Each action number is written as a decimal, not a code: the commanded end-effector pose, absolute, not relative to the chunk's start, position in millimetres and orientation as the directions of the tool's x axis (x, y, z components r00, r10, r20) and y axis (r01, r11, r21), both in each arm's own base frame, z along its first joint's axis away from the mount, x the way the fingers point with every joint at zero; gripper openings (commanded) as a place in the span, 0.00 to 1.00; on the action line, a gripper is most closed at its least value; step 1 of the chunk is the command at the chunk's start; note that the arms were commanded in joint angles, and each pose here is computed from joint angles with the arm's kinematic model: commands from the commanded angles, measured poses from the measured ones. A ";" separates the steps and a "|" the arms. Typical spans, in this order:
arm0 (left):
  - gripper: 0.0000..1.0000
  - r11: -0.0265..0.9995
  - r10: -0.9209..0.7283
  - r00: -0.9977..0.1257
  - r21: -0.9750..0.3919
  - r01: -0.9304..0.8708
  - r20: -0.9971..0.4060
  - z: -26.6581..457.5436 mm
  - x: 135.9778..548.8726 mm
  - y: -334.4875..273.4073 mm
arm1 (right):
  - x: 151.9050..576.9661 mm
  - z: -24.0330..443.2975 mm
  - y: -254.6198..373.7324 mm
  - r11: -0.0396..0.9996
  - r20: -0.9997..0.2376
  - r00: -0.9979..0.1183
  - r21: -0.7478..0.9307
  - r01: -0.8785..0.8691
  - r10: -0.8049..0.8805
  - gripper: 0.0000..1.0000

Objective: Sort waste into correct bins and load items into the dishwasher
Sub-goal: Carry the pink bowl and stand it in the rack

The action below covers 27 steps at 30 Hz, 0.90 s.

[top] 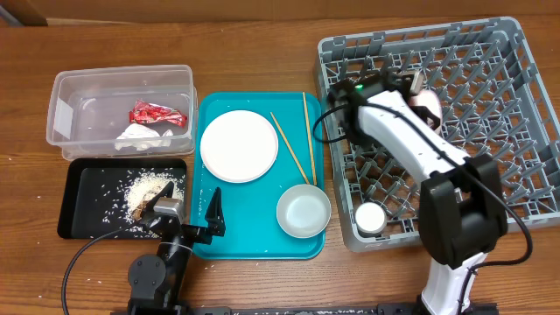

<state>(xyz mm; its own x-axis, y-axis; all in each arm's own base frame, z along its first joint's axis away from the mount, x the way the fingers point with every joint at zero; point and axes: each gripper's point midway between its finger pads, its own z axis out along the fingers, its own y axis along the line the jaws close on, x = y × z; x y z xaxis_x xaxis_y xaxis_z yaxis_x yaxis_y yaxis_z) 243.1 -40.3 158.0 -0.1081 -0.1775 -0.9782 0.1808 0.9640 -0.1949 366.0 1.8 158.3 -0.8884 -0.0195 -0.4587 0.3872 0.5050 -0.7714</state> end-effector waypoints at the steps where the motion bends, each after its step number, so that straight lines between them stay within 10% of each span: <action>1: 1.00 0.964 -0.192 -0.105 -0.207 0.165 -0.976 157.7 243.3 -37.2 | 361.8 143.9 28.1 0.584 -0.439 -0.898 -0.725 0.365 0.018 0.67; 8: 1.00 0.964 -0.192 -0.105 -0.207 0.164 -0.976 157.7 243.3 -37.2 | 360.2 163.8 82.4 0.765 -0.449 -0.890 -0.546 0.342 0.077 0.69; 11: 1.00 0.964 -0.192 -0.105 -0.207 0.164 -0.976 157.7 243.3 -37.2 | 344.6 150.5 160.1 0.935 -0.272 -0.953 -0.354 -0.032 -0.136 0.69; 15: 1.00 0.964 -0.192 -0.105 -0.207 0.164 -0.976 157.7 243.3 -37.2 | 271.6 122.9 251.5 0.784 -0.037 -0.788 0.091 -0.615 -0.614 0.69; 27: 1.00 0.964 -0.192 -0.105 -0.207 0.164 -0.976 157.7 243.3 -37.2 | 278.0 42.0 240.8 0.677 -0.073 -0.675 0.008 -0.736 -0.734 0.61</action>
<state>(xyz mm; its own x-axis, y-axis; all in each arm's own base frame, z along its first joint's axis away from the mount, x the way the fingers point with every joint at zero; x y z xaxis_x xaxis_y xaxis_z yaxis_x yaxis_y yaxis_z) 243.1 -40.2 158.0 -0.1080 -0.1775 -0.9782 0.1805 0.9641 -0.1949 273.9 246.4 45.5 -0.7138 -0.6985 -0.0508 -0.7003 0.7127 0.0407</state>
